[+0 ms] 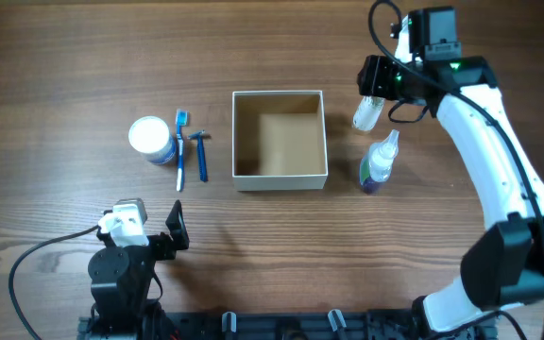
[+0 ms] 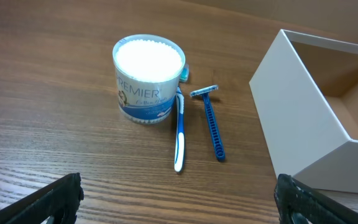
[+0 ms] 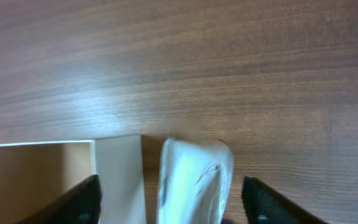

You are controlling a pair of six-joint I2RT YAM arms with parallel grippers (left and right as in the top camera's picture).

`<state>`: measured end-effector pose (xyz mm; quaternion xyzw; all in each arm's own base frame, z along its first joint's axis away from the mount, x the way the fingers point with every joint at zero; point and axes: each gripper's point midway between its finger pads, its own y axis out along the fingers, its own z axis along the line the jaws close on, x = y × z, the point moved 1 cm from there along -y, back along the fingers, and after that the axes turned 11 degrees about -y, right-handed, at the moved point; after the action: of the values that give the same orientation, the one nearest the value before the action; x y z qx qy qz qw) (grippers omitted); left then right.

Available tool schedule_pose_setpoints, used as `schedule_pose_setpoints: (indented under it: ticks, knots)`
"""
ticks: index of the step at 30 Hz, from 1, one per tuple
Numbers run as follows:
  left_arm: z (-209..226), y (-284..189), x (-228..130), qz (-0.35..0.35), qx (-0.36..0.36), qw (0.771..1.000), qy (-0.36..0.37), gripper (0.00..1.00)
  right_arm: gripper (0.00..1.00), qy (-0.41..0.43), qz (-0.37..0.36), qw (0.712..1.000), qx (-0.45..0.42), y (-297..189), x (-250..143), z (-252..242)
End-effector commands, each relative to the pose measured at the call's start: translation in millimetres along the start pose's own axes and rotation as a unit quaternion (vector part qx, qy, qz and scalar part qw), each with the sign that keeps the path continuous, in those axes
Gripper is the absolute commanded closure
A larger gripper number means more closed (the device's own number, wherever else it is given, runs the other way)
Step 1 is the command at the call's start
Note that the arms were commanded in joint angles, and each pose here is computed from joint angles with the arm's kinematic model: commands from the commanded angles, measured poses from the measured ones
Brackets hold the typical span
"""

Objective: Pack container
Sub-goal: 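Reach right gripper to the white Pantene tube and grasp it, then carry the tube with right gripper and stand it in the box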

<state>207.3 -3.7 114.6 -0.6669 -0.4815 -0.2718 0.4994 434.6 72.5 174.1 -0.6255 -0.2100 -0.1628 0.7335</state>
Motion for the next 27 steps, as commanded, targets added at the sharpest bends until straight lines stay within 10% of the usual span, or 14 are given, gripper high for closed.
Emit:
schedule_pose_setpoints:
  ticks: [1, 10, 27]
  knots:
    - [-2, 0, 0, 0.000, -0.007, 1.000, -0.003, 0.00, 0.50, 0.009, 0.000, 1.000, -0.027, 3, 2, -8]
    - [-2, 0, 0, 0.000, -0.007, 1.000, -0.003, 0.00, 0.95, 0.007, 0.004, 1.000, -0.029, 0, 0, -9]
    - [-2, 0, 0, 0.000, -0.007, 1.000, -0.003, 0.00, 0.96, -0.106, -0.196, 0.975, -0.008, -167, 40, 54]
